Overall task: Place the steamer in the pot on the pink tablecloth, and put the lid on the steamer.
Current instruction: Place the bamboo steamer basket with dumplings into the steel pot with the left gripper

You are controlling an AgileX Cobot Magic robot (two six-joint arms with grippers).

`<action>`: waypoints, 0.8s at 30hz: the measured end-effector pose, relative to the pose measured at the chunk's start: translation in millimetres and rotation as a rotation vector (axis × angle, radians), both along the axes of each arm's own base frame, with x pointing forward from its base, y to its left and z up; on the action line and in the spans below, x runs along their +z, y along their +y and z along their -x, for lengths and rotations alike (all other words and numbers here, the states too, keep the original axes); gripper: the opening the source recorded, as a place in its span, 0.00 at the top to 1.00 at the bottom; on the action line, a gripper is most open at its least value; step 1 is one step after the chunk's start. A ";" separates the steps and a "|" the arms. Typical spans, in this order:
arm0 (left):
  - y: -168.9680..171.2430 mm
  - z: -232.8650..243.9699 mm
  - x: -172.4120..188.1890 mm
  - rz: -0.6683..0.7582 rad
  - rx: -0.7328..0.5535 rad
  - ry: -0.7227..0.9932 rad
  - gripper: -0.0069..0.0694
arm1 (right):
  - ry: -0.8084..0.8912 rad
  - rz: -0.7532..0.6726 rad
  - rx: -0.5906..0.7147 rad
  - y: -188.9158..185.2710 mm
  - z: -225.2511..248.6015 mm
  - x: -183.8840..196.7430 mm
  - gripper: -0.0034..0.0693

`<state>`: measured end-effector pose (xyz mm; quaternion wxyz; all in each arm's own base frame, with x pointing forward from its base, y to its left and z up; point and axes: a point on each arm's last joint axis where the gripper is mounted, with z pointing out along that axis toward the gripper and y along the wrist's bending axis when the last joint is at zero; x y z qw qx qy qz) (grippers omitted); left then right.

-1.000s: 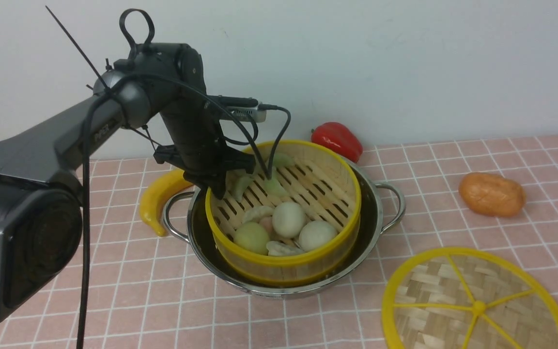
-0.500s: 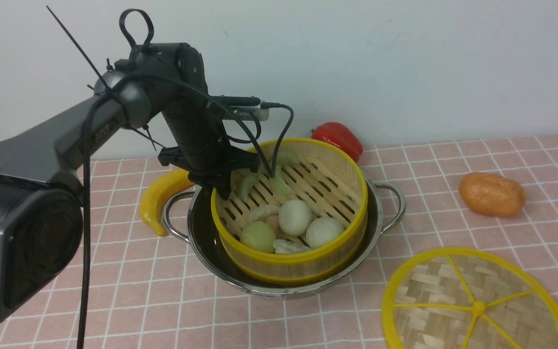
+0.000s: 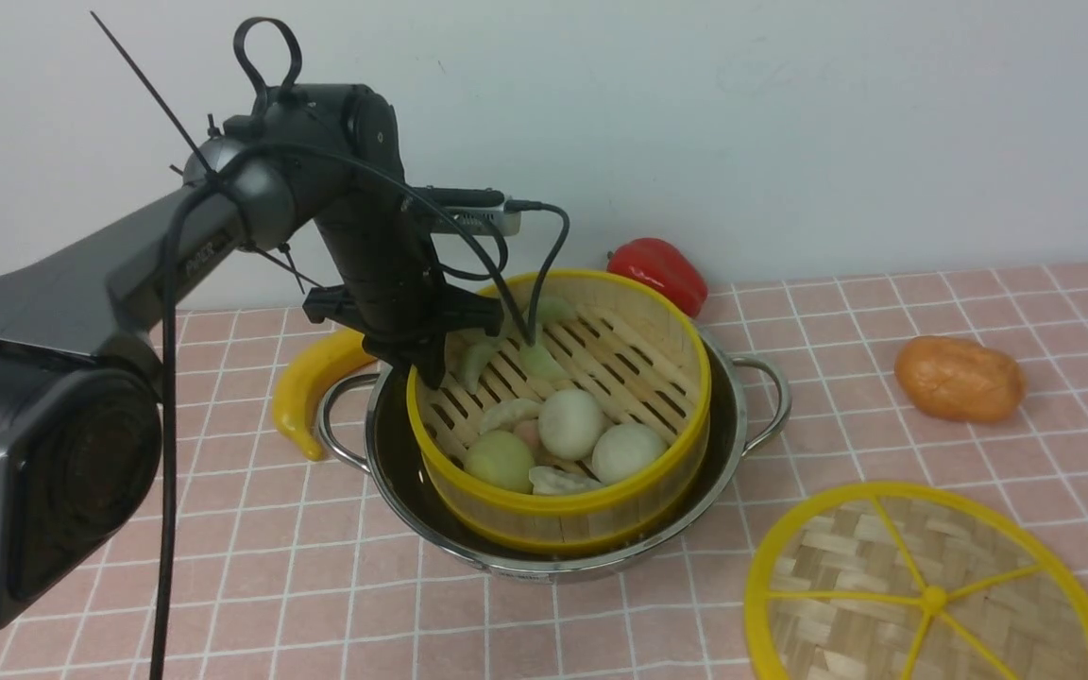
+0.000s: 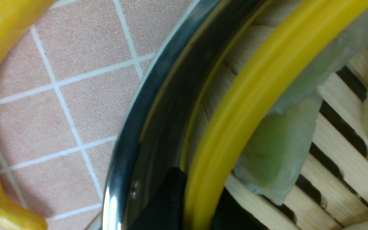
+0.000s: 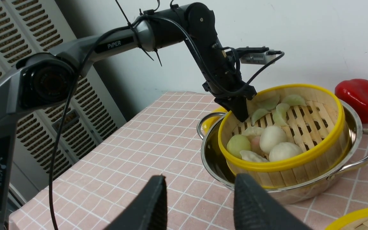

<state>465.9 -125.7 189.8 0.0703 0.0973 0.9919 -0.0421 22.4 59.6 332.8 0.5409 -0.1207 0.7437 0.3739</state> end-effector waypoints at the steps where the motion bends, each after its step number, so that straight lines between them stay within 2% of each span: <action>1: 0.0 0.0 0.0 0.000 0.000 0.000 0.87 | 0.000 0.000 0.000 0.0 0.0 0.0 0.54; 10: -0.3 0.1 0.0 0.003 0.000 0.001 0.83 | 0.000 0.000 0.000 0.0 0.0 0.0 0.54; 14: -0.7 0.3 0.0 0.009 0.003 0.004 0.76 | 0.000 0.000 0.000 0.0 0.0 0.0 0.54; 22: -3.0 -1.7 8.9 0.036 0.012 -0.020 0.54 | 0.000 0.000 0.000 0.0 0.0 0.0 0.54; 24: -3.2 -2.4 13.5 0.040 0.012 -0.034 0.52 | 0.000 -0.002 0.001 0.1 0.1 0.1 0.54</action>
